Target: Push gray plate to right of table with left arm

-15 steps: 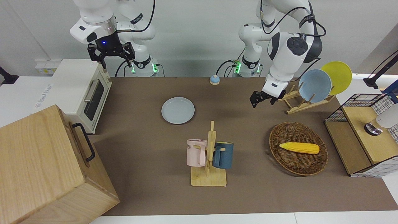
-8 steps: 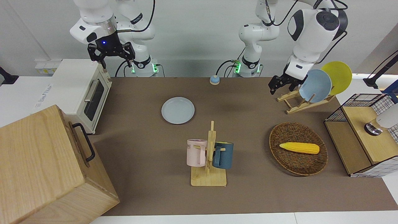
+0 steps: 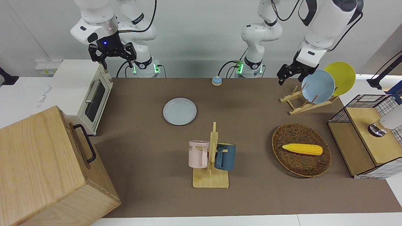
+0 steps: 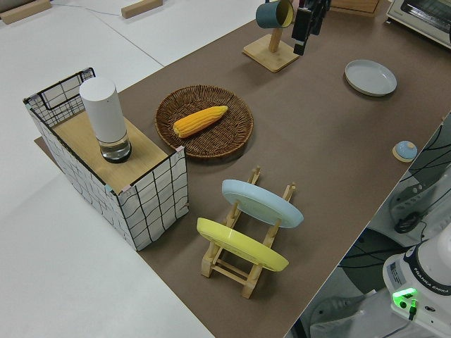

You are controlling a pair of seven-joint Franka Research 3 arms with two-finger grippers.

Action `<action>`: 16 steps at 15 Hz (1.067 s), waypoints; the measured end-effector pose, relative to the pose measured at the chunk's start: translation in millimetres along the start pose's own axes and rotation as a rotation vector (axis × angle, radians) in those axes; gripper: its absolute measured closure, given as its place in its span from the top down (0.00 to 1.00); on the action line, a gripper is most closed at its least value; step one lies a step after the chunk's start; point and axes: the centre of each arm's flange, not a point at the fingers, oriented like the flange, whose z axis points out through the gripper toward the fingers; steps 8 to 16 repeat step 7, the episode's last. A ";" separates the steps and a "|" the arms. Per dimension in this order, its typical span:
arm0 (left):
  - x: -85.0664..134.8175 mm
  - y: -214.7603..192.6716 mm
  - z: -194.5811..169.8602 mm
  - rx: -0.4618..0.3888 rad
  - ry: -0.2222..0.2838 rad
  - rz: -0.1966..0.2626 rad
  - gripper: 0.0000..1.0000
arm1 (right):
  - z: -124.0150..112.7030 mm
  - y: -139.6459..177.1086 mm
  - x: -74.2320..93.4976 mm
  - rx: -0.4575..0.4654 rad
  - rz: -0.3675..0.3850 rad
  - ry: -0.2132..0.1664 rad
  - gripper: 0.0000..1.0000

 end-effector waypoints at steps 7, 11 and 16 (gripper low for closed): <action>1.0 -4.5 -3.3 -0.002 0.006 -0.008 1.00 | 0.0 0.0 0.0 0.000 0.000 0.000 1.00; 1.0 -4.5 -3.3 -0.002 0.006 -0.008 1.00 | 0.0 0.0 0.0 0.000 0.000 0.000 1.00; 1.0 -4.5 -3.3 -0.002 0.006 -0.008 1.00 | 0.0 0.0 0.0 0.000 0.000 0.000 1.00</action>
